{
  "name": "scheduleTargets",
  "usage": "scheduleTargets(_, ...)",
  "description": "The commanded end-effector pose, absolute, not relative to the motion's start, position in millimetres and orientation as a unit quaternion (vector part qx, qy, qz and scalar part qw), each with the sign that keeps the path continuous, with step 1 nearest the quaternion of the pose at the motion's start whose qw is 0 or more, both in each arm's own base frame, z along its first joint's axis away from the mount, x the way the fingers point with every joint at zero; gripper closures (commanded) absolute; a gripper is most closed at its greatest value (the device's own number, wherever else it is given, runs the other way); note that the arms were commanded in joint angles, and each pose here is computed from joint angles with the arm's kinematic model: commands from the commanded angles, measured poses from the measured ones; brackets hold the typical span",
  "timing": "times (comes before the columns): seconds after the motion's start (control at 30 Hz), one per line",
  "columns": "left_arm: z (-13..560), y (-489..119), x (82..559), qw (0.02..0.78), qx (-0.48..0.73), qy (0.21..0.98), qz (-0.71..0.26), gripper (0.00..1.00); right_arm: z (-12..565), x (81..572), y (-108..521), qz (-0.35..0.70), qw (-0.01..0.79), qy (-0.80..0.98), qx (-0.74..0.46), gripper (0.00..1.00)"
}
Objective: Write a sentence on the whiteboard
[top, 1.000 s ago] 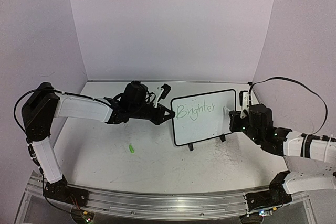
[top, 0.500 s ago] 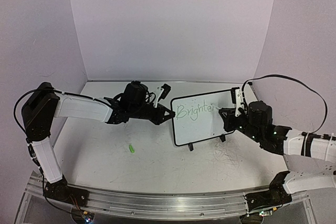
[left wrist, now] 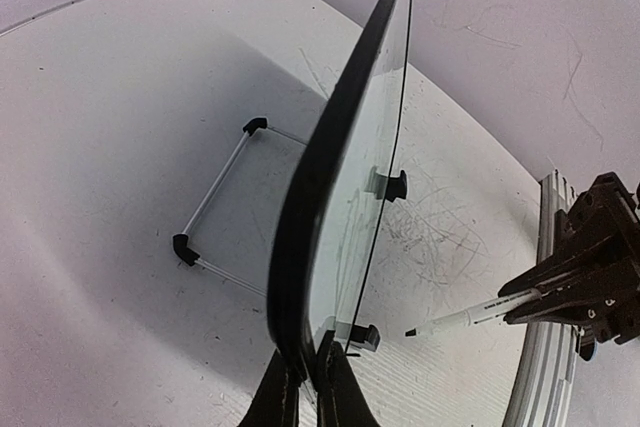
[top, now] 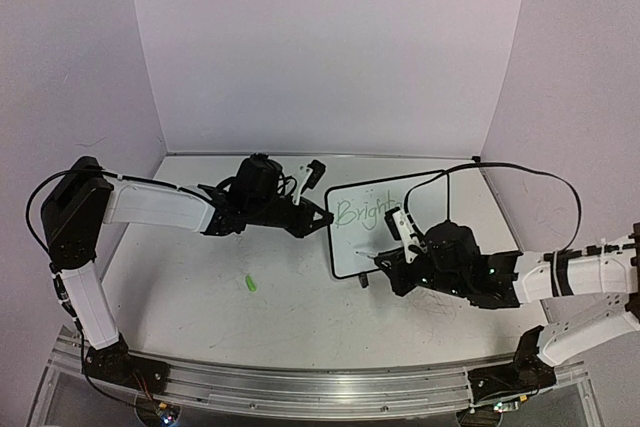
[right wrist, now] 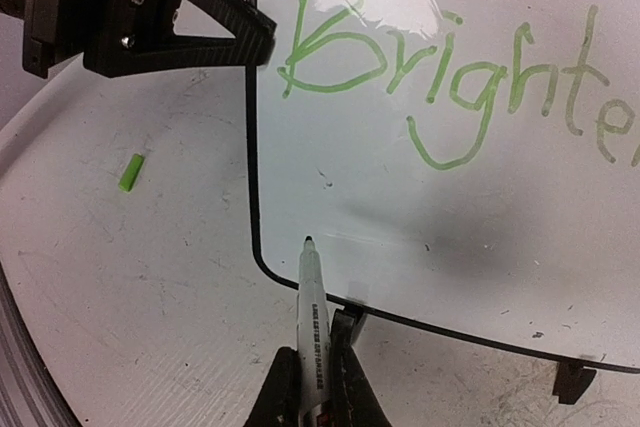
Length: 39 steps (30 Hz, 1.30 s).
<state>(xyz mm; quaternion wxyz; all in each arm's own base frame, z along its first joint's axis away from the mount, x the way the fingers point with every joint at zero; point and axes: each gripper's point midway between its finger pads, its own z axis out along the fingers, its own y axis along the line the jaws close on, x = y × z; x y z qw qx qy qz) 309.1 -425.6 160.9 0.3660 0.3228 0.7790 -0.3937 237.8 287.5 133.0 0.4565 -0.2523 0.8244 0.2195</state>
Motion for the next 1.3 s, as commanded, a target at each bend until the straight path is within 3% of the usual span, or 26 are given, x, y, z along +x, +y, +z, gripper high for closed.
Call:
scheduleTargets(0.0, 172.1, -420.4, 328.7, 0.397, 0.313, 0.784, -0.361, 1.00, 158.4, 245.0, 308.3, 0.233, 0.482, 0.811, -0.236, 1.00)
scheduleTargets(0.23, 175.4, -419.8, 328.8, 0.400, 0.313, 0.782, -0.360, 1.00, 176.6, 266.3, 278.3, 0.164, 0.533, 0.811, -0.177, 1.00)
scheduleTargets(0.37, 173.9, -420.2, 328.3, 0.398, 0.314, 0.783, -0.361, 1.00, 188.4, 268.0, 278.3, 0.175, 0.540, 0.801, -0.189, 1.00)
scheduleTargets(0.53, 173.6, -421.1, 328.1, 0.396, 0.313, 0.784, -0.363, 1.00, 172.9, 249.3, 319.1, 0.226, 0.501, 0.790, -0.272, 1.00)
scheduleTargets(1.27, 171.8, -421.9, 328.2, 0.394, 0.314, 0.784, -0.362, 1.00, 150.9, 260.9, 338.3, 0.209, 0.488, 0.809, -0.251, 1.00)
